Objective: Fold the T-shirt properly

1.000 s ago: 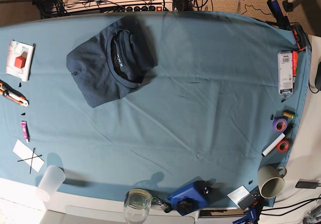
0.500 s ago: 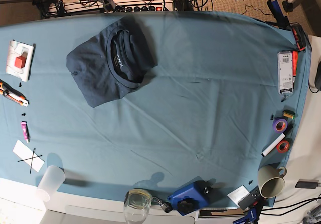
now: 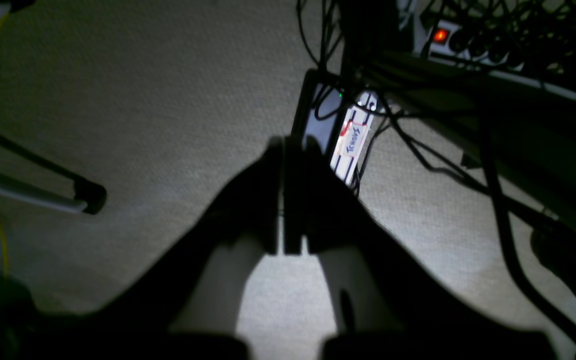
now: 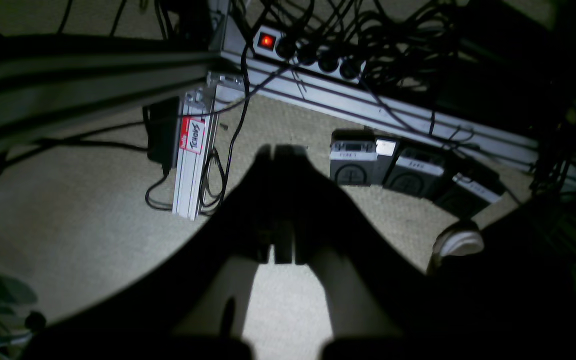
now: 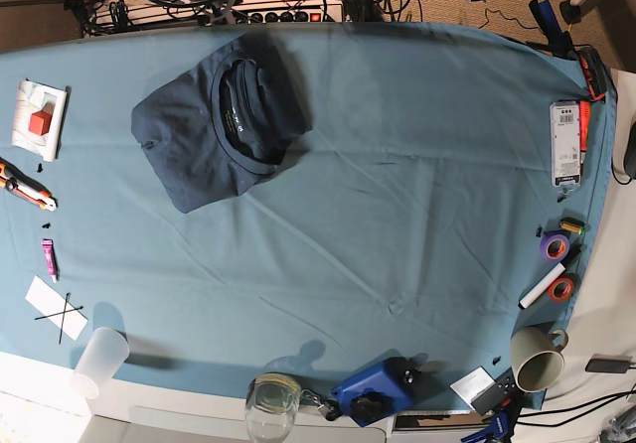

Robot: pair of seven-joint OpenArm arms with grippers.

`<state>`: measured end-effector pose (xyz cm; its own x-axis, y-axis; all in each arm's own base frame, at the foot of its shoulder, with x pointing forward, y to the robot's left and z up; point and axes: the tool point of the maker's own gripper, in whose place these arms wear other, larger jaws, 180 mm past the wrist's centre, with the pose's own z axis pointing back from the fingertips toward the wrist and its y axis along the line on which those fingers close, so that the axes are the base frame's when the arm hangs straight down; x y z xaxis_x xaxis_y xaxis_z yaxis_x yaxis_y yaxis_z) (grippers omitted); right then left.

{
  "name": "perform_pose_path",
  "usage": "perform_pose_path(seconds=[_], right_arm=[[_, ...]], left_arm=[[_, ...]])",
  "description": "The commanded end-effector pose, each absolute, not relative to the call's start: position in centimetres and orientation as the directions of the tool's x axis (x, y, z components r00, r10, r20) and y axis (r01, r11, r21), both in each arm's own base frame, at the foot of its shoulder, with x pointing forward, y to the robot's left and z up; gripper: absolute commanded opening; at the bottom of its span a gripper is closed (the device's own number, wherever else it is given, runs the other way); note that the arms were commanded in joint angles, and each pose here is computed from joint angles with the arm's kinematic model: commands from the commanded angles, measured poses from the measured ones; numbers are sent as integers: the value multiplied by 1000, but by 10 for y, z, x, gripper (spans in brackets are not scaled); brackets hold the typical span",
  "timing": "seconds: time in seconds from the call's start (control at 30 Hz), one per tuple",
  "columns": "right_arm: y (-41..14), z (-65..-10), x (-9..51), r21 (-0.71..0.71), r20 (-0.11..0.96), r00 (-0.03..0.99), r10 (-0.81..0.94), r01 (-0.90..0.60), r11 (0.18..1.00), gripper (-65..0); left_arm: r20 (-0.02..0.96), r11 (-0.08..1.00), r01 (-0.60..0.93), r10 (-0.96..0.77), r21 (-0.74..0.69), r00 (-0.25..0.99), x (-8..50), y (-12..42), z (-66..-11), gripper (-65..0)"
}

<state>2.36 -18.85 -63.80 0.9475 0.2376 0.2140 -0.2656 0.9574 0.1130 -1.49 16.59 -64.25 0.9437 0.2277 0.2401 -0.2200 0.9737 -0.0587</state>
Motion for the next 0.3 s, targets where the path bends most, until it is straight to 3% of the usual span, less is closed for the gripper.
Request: perform_pose_path(seconds=[0.0, 0.27], right_arm=[[-194, -637, 24, 105, 216, 946, 242, -269, 958, -650], [-194, -637, 22, 106, 208, 948, 243, -268, 957, -650]], left_arm=[[249, 974, -219, 225, -55, 942, -15, 169, -641, -650], [268, 975, -216, 224, -59, 937, -8, 169, -640, -650]])
